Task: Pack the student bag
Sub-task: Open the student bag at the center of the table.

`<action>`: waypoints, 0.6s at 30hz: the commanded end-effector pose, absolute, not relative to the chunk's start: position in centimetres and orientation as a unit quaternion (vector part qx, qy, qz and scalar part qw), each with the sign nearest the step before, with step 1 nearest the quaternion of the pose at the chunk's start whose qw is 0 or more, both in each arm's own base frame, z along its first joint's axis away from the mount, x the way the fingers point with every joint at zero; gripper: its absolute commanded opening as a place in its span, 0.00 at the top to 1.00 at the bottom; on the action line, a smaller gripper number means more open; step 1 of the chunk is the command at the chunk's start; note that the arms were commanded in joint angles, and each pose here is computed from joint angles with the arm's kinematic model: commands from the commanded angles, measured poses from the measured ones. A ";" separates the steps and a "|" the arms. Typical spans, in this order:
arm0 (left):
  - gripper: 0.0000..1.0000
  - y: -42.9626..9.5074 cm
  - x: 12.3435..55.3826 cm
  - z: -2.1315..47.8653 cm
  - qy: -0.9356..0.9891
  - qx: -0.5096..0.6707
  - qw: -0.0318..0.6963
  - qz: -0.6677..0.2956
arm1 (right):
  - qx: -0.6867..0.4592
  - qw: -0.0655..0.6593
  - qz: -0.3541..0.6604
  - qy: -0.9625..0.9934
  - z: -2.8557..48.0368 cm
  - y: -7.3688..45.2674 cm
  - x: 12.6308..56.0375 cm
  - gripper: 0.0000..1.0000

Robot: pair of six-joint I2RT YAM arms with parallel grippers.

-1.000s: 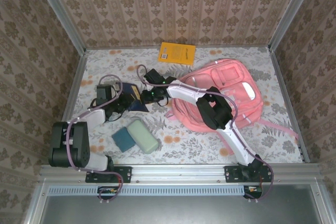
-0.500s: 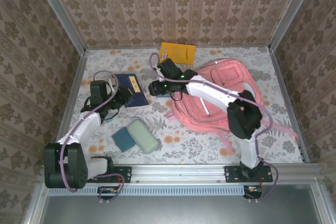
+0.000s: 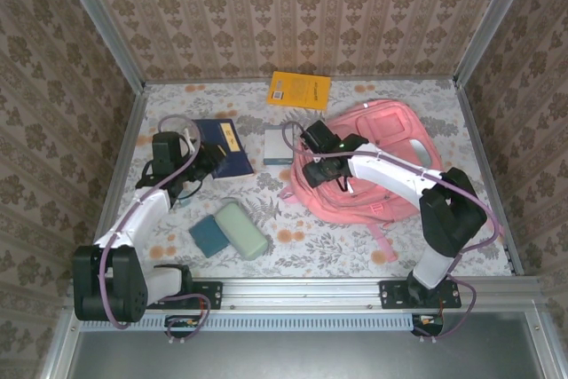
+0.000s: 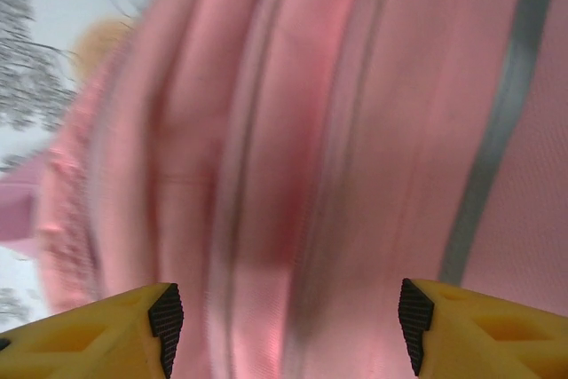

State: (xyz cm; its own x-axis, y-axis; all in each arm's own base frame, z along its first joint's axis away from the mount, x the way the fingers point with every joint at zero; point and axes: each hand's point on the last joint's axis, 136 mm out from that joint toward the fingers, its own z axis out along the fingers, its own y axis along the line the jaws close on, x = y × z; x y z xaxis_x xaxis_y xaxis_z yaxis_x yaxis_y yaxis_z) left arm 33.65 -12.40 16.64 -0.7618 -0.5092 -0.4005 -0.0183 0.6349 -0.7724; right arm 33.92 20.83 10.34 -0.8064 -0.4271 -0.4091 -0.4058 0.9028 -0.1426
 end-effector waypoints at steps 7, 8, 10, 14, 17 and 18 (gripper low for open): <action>1.00 -13.4 33.4 19.5 0.838 -0.131 0.324 -0.418 | -0.214 0.212 -0.078 0.950 7.6 19.2 36.3 0.32; 1.00 -13.4 33.3 19.6 0.838 -0.130 0.325 -0.419 | -0.213 0.209 -0.077 0.951 7.2 19.3 36.4 0.32; 1.00 -13.4 33.1 19.6 0.839 -0.130 0.324 -0.418 | -0.210 0.203 -0.081 0.953 6.2 19.2 36.5 0.34; 1.00 -13.5 32.9 19.9 0.838 -0.126 0.325 -0.419 | -0.205 0.199 -0.087 0.954 5.9 18.9 36.5 0.55; 1.00 -13.5 32.9 20.0 0.838 -0.126 0.326 -0.419 | -0.198 0.209 -0.076 0.955 7.0 19.2 36.6 0.83; 1.00 -13.5 32.9 20.0 0.838 -0.126 0.326 -0.420 | -0.195 0.215 -0.070 0.954 7.7 19.4 36.6 0.93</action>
